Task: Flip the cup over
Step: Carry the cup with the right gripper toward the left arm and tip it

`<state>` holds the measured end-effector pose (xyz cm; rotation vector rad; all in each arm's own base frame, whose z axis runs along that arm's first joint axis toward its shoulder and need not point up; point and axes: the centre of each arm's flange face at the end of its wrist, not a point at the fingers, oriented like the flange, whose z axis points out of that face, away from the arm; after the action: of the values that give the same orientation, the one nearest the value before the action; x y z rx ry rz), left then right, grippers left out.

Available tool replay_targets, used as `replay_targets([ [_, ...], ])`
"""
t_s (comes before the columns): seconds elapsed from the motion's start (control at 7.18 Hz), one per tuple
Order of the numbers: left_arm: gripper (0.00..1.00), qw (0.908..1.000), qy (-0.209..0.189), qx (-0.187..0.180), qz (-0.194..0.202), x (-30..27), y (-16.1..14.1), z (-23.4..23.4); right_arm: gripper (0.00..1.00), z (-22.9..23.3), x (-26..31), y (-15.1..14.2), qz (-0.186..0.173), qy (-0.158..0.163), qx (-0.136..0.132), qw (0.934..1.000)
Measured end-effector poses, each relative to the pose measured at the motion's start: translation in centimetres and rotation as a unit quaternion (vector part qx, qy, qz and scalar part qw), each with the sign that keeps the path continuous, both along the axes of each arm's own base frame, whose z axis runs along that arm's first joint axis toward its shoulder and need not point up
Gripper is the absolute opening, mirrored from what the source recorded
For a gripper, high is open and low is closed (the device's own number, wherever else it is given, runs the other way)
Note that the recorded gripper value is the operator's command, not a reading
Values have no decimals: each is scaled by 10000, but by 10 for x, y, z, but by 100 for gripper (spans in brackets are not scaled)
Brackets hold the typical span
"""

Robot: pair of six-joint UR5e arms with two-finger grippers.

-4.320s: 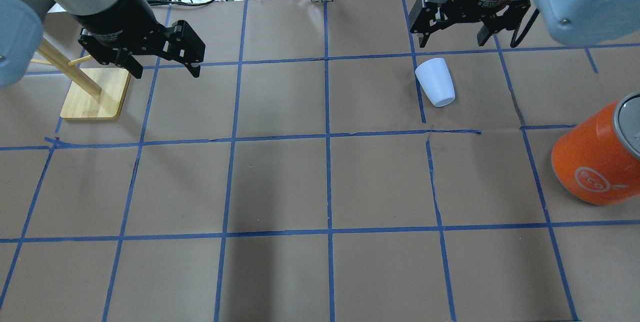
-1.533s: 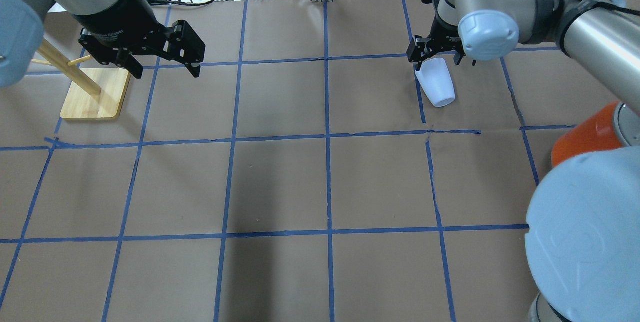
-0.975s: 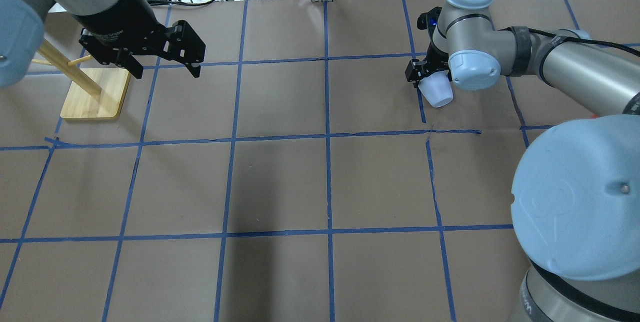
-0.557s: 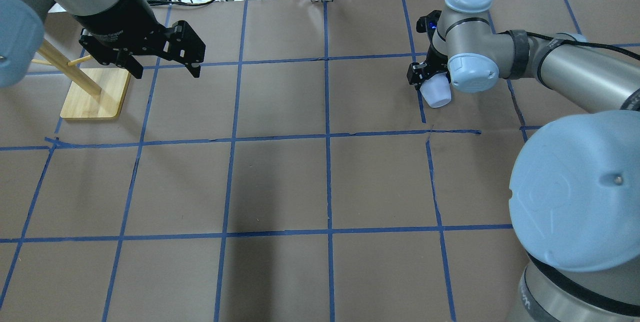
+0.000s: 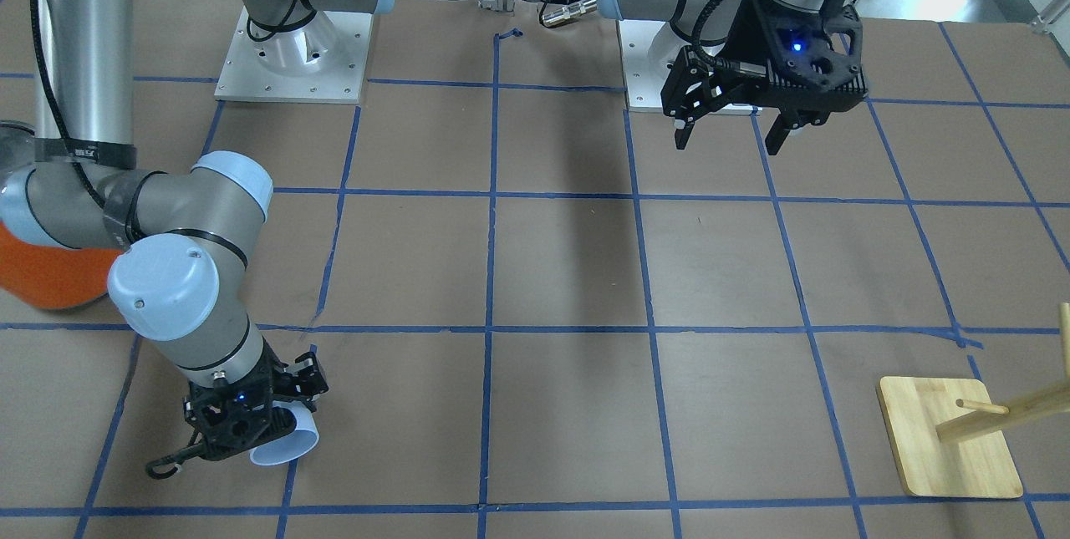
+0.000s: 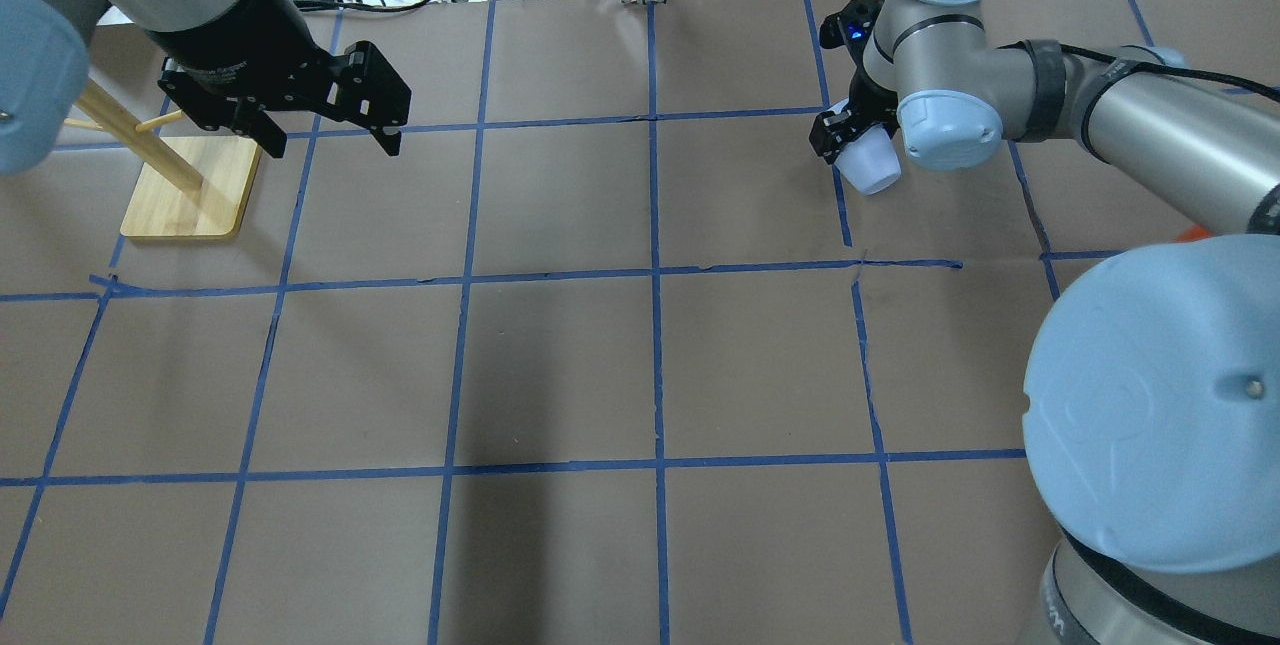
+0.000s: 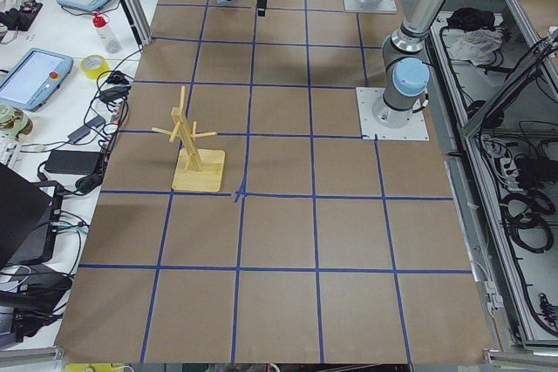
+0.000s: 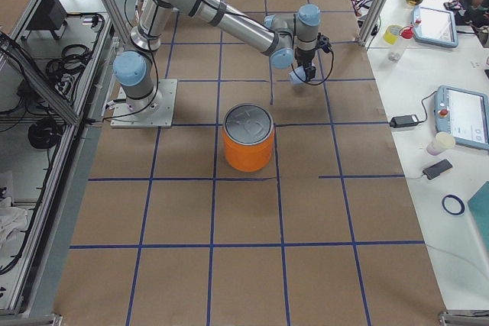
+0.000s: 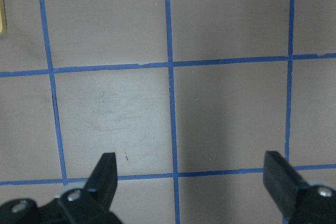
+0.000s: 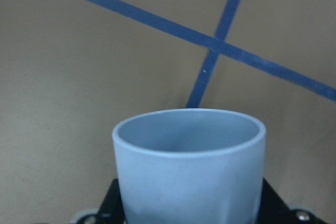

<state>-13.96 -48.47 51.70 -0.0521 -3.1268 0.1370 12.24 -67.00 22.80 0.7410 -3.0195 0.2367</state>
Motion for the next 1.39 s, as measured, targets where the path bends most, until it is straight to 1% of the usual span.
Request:
replay_targets([
  [0.14, 100, 10000, 0, -4, 0, 0, 0, 0, 55, 11, 19, -1, 889, 103, -151, 9959],
  [0.28, 100, 10000, 0, -7, 0, 0, 0, 0, 55, 24, 47, -4, 1835, 226, -335, 9822],
  [0.42, 100, 10000, 0, -9, 1, 0, 0, 0, 55, 36, 78, -4, 2641, 283, -520, 9627],
  [0.56, 100, 10000, 0, -10, 2, 0, 0, 0, 54, 44, 112, -2, 3191, 262, -666, 9450],
  [0.7, 100, 10000, 0, -10, 2, 0, 0, 0, 54, 46, 151, 4, 3616, 240, -770, 9288],
  [0.84, 100, 10000, 0, -10, 1, 0, 0, 0, 54, 40, 192, 13, 4042, 235, -865, 9103],
  [0.98, 100, 10000, 0, -10, 1, 0, 0, 0, 55, 27, 225, 22, 4462, 259, -935, 8897],
  [1.11, 100, 10000, 0, -10, 2, 0, 0, 0, 55, 13, 250, 31, 4844, 292, -961, 8691],
  [1.25, 100, 10000, 0, -10, 2, 0, 0, 0, 55, 3, 272, 44, 5173, 327, -945, 8499],
  [1.39, 100, 10000, 0, -11, 2, 0, 0, 0, 67, -1, 292, 58, 5439, 365, -904, 8335],
])
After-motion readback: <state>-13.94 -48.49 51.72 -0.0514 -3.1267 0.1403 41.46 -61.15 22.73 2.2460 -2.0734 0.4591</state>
